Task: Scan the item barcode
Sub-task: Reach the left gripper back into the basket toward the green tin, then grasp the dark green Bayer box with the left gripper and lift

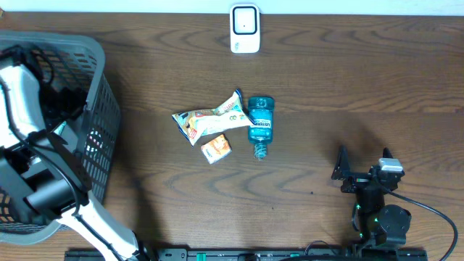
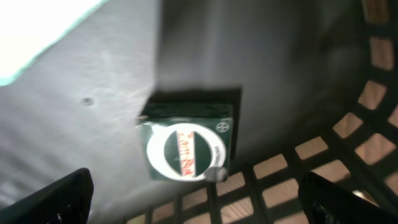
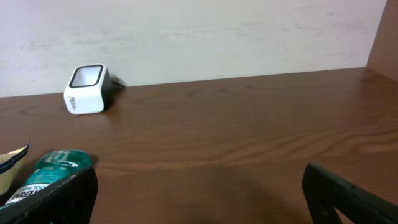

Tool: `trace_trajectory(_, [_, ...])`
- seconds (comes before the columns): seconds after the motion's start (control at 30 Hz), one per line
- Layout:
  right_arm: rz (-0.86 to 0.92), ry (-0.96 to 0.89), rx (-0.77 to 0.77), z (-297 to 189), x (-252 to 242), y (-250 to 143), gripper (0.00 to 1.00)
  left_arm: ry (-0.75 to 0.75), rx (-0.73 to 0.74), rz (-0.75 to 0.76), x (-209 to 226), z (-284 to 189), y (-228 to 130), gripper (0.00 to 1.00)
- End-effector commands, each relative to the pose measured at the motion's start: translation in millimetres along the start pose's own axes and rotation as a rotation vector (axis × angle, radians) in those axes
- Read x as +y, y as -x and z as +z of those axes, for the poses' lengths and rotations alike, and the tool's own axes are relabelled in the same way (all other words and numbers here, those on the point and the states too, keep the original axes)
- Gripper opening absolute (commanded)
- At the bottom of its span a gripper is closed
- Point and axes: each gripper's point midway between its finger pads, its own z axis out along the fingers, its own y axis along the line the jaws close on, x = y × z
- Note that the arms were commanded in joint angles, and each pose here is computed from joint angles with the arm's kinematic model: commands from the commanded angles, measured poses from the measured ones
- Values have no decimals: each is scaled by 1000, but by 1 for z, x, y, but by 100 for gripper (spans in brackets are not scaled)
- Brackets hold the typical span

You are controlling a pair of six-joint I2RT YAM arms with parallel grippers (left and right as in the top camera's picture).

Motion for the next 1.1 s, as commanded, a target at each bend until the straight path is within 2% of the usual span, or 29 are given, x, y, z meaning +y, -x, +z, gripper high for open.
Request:
trace_trajectory(0.0, [5, 3, 4, 0, 1, -1, 99, 21, 63, 54, -7, 20, -13, 98])
trace_trajectory(0.33, [5, 3, 4, 0, 1, -1, 99, 73, 117, 55, 10, 81, -34, 98])
trace_trajectory(0.53, [5, 3, 4, 0, 1, -1, 99, 74, 117, 56, 14, 101, -39, 99])
trace_trajectory(0.67, [5, 3, 4, 0, 1, -1, 99, 81, 100, 57, 15, 97, -37, 73])
trace_trajectory(0.9, [5, 3, 4, 0, 1, -1, 99, 78, -29, 50, 19, 53, -21, 54])
trace_trajectory(0.97, [5, 3, 4, 0, 1, -1, 99, 55, -92, 39, 20, 32, -15, 46])
trace_trajectory(1.07, [5, 3, 4, 0, 1, -1, 99, 15, -189, -2, 26, -3, -9, 44])
